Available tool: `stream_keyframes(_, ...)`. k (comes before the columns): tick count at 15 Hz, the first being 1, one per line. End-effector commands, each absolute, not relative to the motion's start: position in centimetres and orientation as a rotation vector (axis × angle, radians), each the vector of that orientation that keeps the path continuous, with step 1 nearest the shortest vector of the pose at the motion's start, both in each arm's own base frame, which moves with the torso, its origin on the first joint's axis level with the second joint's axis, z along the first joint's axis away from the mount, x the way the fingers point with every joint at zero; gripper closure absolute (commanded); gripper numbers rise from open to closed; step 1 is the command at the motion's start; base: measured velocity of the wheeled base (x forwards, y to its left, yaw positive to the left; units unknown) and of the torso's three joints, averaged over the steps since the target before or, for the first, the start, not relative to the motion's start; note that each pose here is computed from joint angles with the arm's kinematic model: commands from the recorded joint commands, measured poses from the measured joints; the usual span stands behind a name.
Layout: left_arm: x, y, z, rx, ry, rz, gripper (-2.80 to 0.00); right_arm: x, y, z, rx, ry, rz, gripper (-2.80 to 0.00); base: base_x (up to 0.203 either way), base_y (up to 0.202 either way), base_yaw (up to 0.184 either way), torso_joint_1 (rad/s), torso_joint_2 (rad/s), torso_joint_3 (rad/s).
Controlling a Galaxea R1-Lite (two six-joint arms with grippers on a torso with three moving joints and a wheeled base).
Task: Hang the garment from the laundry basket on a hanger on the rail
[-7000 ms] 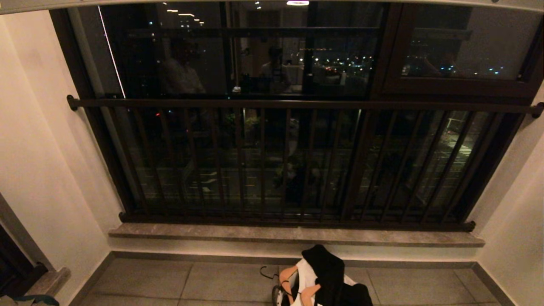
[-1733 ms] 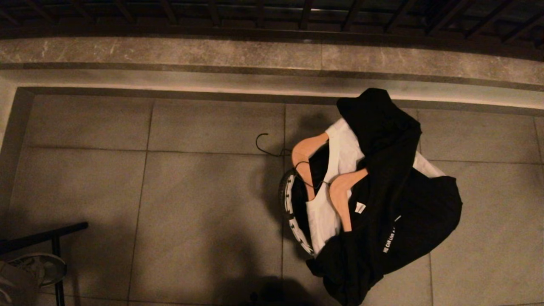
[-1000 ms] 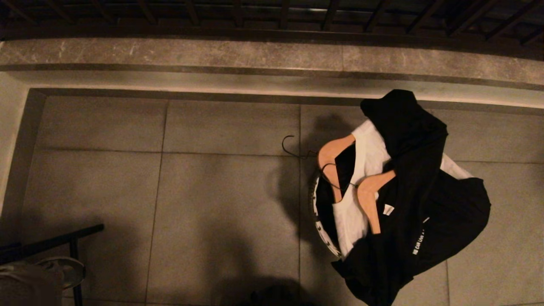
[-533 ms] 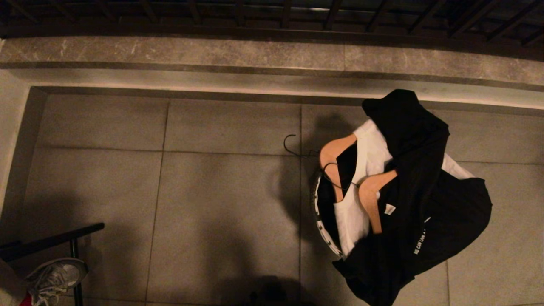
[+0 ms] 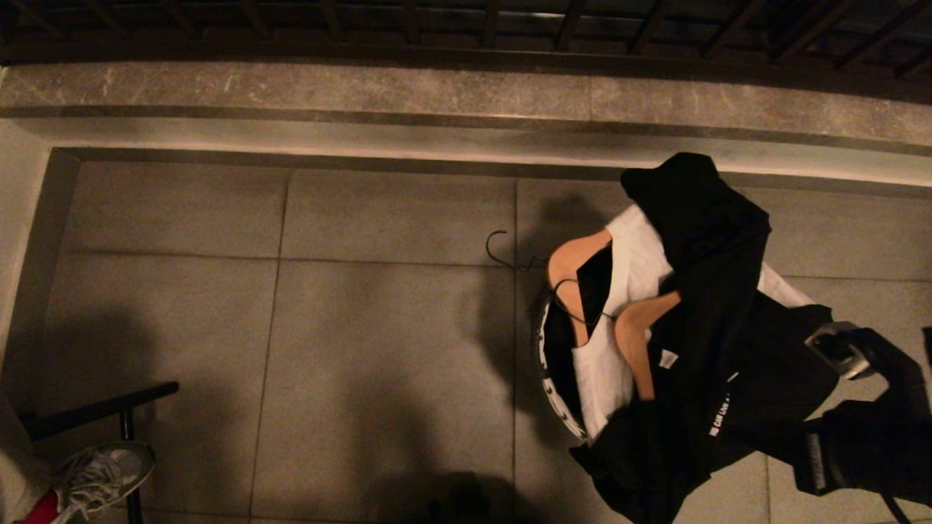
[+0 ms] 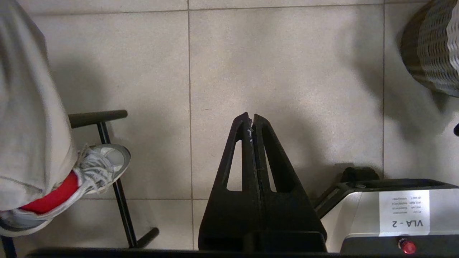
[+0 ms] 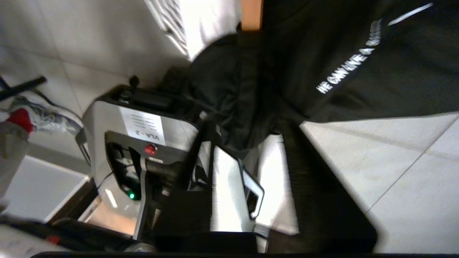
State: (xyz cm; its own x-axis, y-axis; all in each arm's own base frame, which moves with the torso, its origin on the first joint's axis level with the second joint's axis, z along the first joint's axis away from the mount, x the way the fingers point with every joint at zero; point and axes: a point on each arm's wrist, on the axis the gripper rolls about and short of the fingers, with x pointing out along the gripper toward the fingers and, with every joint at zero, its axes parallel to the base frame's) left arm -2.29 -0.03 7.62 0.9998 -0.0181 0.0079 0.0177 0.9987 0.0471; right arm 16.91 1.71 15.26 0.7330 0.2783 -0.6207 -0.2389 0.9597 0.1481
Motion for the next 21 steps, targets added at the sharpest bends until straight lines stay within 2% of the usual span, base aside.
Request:
stream_keyframes(1,-2.3,0.0,7.6,0.049,-0.007,-0.018,0.0,19.8,2.4,12.3,0.066,0.805,0.276,-2.8,0.0,0.0,0.0,0.0,0.0,0.0)
stream_keyframes(7,-2.3,0.0,7.6,0.043,-0.007,-0.018,0.0,24.6,6.4,11.2,0.048,0.571,0.183,-2.8,0.0,0.0,0.0,0.0,0.0,0.0)
stream_keyframes(16,-2.3,0.0,7.6,0.044,-0.005,-0.017,0.0,26.6,6.5,10.9,0.066,0.435,0.165,-2.8,0.0,0.0,0.0,0.0,0.0,0.0)
stream_keyframes(21,-2.3,0.0,7.6,0.041,-0.005,-0.015,0.0,28.1,6.9,9.8,0.077,0.468,0.22,-2.8,0.0,0.0,0.0,0.0,0.0,0.0)
